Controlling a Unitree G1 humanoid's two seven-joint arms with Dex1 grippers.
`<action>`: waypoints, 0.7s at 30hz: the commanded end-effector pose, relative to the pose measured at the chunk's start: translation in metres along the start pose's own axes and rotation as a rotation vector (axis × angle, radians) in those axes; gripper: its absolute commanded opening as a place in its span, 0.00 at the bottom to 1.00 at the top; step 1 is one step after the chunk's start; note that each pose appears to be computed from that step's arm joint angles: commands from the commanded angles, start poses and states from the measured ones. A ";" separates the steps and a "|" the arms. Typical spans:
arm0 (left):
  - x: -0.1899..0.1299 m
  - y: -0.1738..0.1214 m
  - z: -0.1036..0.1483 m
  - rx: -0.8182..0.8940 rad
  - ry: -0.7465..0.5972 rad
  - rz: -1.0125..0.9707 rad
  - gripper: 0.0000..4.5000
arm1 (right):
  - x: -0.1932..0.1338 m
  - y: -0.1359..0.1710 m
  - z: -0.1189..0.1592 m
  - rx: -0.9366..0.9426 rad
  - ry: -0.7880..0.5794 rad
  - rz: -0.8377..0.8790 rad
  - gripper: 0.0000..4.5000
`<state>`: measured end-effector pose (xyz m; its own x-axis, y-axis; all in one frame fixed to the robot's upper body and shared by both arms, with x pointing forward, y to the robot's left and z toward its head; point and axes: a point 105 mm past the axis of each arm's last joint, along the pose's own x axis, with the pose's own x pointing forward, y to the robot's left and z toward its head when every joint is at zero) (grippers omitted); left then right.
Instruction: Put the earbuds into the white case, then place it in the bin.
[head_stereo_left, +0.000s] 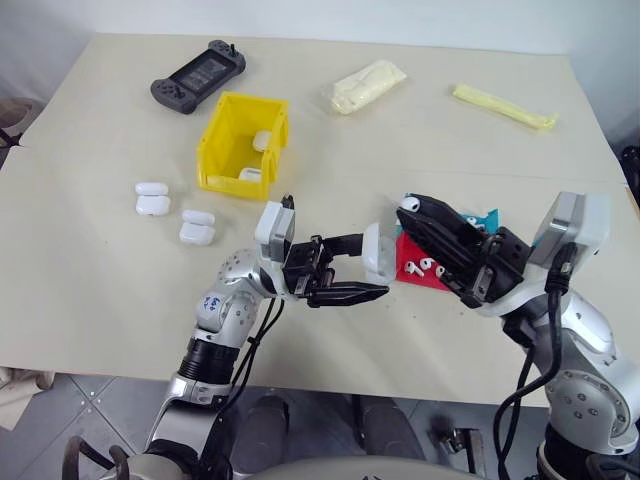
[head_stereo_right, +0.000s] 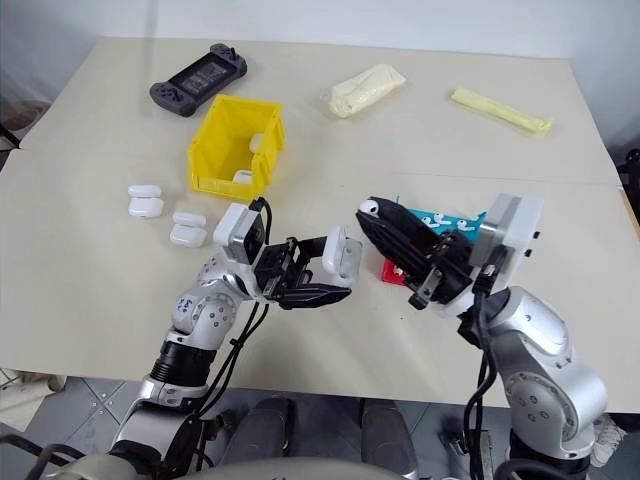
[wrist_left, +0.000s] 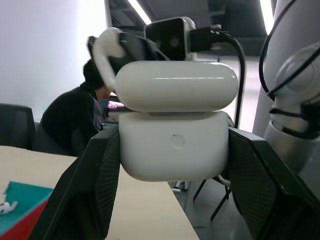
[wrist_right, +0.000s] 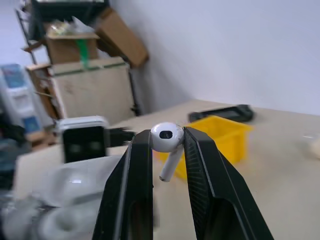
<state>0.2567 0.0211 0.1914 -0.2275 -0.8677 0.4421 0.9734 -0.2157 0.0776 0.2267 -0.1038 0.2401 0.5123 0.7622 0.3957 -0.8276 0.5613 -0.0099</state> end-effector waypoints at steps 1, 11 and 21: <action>0.006 0.000 0.012 0.024 -0.043 -0.015 0.62 | 0.000 0.011 0.005 0.004 -0.042 0.025 0.11; 0.011 -0.001 0.016 0.021 -0.059 -0.019 0.62 | 0.000 0.010 -0.003 0.021 -0.044 0.012 0.11; 0.015 -0.004 0.014 0.007 -0.070 -0.035 0.62 | 0.004 0.011 -0.017 0.015 -0.010 0.027 0.11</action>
<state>0.2588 0.0188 0.1958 -0.2054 -0.8587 0.4696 0.9763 -0.2130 0.0376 0.2245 -0.0942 0.2307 0.5006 0.7527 0.4276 -0.8316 0.5553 -0.0041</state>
